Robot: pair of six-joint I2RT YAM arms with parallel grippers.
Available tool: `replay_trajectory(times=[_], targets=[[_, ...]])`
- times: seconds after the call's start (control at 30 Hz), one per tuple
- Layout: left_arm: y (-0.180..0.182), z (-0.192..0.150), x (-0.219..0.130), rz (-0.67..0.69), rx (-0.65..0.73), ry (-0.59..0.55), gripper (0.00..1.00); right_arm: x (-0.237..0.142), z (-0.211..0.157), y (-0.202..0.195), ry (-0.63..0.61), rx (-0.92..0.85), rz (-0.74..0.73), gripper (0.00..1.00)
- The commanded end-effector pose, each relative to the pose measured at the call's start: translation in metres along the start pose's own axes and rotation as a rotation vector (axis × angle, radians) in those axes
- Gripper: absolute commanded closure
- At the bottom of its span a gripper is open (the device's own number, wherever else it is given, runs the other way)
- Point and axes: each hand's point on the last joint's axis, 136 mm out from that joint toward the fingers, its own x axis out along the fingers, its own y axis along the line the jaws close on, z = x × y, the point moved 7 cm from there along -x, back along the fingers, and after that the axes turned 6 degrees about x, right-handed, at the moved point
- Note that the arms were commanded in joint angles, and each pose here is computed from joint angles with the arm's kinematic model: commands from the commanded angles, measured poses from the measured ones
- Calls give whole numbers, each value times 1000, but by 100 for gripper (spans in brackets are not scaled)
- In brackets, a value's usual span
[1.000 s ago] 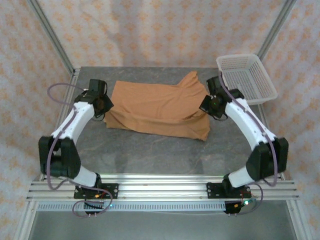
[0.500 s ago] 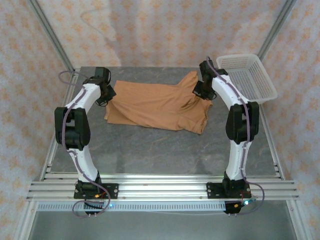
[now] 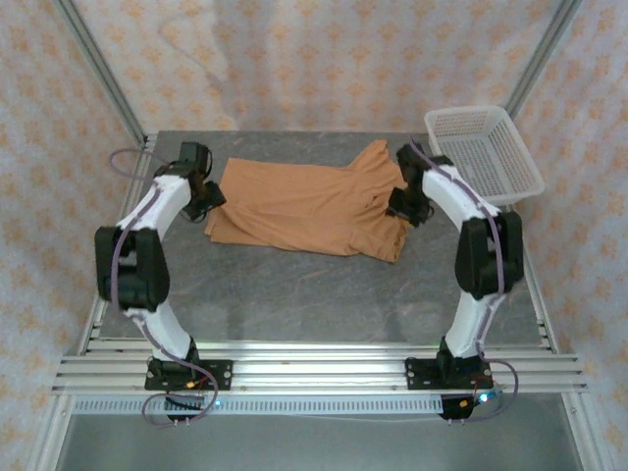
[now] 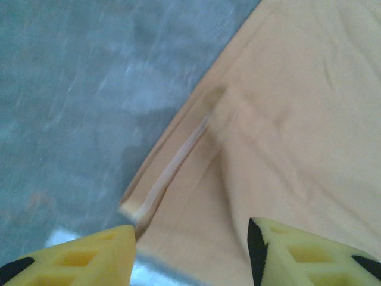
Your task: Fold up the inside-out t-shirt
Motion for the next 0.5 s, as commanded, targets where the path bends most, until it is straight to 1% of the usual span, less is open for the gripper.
replay_trajectory(times=[0.0,0.07,0.13,0.2,0.3,0.4,0.47], targets=[[18,-31,12,-90,-67,79,52,-1,-30,-14,-8,-6,85,54],[24,-44,19,-136,-85,107,55,6,-47,-21,6,22,146,54],[25,-50,25,-159,-91,124,56,14,-57,-24,18,49,198,53],[26,-55,33,-169,-126,146,56,22,-63,-25,35,65,225,53],[25,-57,44,-184,-143,156,56,33,-65,-25,54,78,231,53],[26,-52,54,-182,-162,153,52,46,-63,-24,64,81,224,52],[26,-49,62,-175,-168,156,52,56,-62,-24,76,85,210,53]])
